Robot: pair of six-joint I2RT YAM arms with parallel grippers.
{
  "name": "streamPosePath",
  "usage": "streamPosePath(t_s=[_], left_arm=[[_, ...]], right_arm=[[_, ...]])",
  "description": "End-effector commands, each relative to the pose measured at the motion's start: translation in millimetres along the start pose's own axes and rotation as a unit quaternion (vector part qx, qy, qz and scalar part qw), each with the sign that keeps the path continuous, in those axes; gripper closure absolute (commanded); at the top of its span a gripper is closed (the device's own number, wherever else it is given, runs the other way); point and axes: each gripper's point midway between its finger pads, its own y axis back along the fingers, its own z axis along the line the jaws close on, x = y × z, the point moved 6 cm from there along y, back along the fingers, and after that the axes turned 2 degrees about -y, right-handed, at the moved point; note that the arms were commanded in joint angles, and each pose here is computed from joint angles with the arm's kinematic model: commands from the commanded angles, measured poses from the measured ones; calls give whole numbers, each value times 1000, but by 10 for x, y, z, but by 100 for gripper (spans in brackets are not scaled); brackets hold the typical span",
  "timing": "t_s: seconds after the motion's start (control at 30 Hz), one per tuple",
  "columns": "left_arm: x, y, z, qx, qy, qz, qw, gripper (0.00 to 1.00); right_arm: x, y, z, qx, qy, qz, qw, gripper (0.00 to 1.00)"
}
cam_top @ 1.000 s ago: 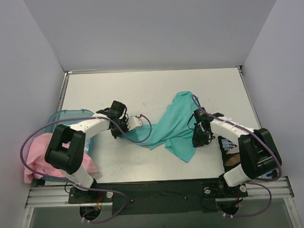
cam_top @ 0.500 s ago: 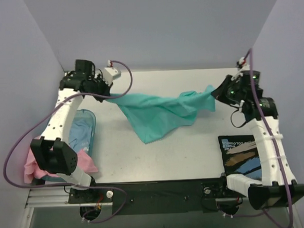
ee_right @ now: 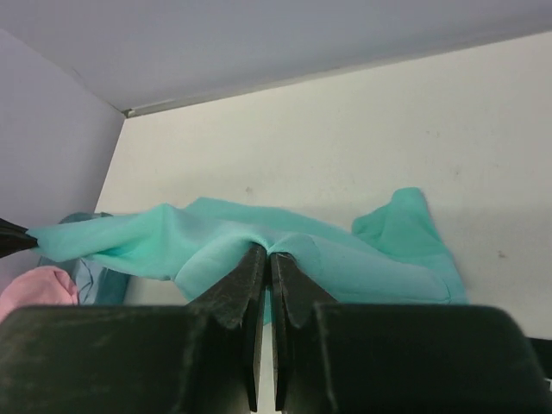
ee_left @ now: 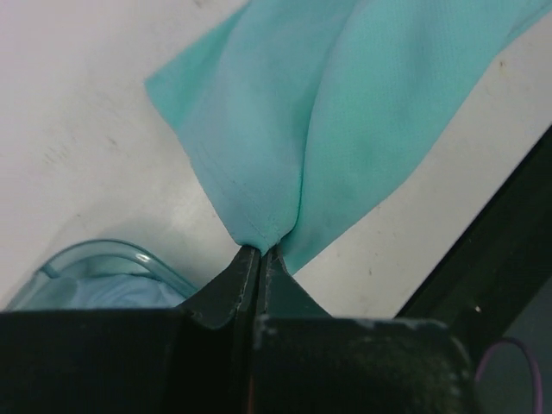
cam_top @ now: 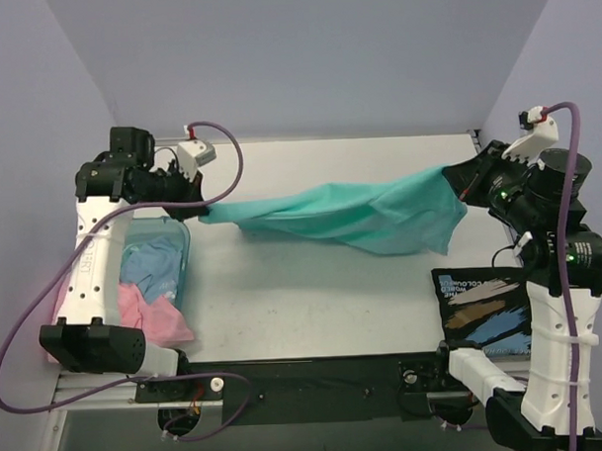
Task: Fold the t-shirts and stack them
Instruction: Flatten out the tshirt
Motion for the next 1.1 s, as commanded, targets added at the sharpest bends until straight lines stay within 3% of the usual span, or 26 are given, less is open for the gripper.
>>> streamPosePath(t_s=[0.0, 0.03, 0.1, 0.17, 0.2, 0.23, 0.27, 0.33, 0.4, 0.47, 0.6, 0.7, 0.8, 0.97, 1.07], left_arm=[[554, -359, -115, 87, 38, 79, 992, 93], [701, -491, -100, 101, 49, 99, 989, 72], [861, -732, 37, 93, 49, 115, 988, 49], [955, -1029, 313, 35, 48, 135, 989, 43], [1014, -1208, 561, -33, 62, 162, 984, 43], [939, -1274, 636, -59, 62, 170, 982, 42], [1030, -1398, 744, -83, 65, 213, 971, 42], [871, -1502, 723, -81, 46, 224, 970, 42], [639, -1588, 359, -29, -21, 205, 978, 46], [670, -1595, -103, 44, -95, 195, 975, 55], [950, -1449, -995, 182, -236, 182, 937, 59], [1274, -1415, -1357, 184, -311, 221, 906, 58], [1666, -1540, -1538, 157, -365, 271, 877, 44], [1728, -1801, -1418, 71, -358, 279, 888, 37], [1798, -1856, -1484, 97, -344, 278, 892, 35]], right_arm=[[369, -170, -165, 1, -15, 51, 999, 100], [541, -294, -245, 2, -27, 65, 998, 100], [879, -473, -359, 2, -49, 99, 994, 100], [1174, -643, -336, -12, -44, 141, 989, 100], [1311, -762, -399, 3, -41, 161, 986, 100], [1368, -822, -360, -5, -32, 169, 985, 100], [1465, -944, -415, 5, -42, 189, 981, 100], [1516, -1100, -496, 27, -52, 211, 976, 100], [1555, -1223, -599, 51, -52, 232, 970, 100], [1563, -1284, -691, 72, -58, 242, 966, 100], [1632, -1309, -819, 89, -64, 258, 960, 100], [1724, -1290, -878, 96, -72, 271, 955, 100], [1756, -1272, -898, 97, -77, 274, 954, 100], [1803, -1236, -909, 98, -78, 277, 953, 100], [1806, -1205, -918, 101, -78, 275, 953, 100]])
